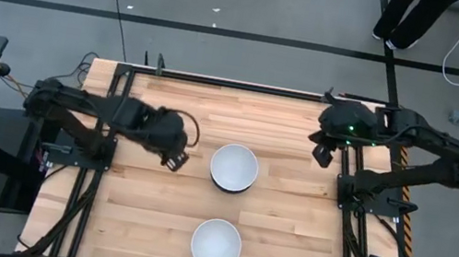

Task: Nest bowls inside each other
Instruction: Stack the bottom white bowl on top of the top white bowl

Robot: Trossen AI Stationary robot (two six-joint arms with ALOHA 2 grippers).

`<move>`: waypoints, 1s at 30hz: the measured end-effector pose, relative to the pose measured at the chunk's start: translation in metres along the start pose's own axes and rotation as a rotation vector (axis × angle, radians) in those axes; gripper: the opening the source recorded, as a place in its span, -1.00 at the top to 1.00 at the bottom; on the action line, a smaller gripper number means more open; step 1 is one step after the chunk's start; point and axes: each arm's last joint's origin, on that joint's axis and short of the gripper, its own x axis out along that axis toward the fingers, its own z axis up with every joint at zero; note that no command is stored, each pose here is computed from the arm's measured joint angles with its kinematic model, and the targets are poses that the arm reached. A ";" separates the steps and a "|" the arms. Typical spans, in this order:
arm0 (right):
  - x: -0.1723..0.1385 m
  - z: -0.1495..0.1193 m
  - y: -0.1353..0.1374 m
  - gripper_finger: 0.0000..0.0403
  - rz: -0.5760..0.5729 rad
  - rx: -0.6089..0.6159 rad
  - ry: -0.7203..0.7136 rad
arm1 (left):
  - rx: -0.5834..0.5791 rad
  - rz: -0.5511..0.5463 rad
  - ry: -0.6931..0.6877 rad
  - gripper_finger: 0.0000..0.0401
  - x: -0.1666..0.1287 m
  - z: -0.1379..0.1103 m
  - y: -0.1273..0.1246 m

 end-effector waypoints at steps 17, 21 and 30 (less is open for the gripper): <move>0.036 -0.038 -0.009 0.89 -0.024 0.085 0.085 | 0.041 -0.251 0.264 0.61 0.058 -0.041 -0.092; 0.036 -0.038 -0.009 0.89 -0.027 0.123 0.086 | 0.080 -0.282 0.283 0.59 0.065 -0.046 -0.101; 0.035 -0.042 0.001 0.89 0.012 0.147 0.091 | 0.132 -0.372 0.213 0.55 0.067 -0.051 -0.116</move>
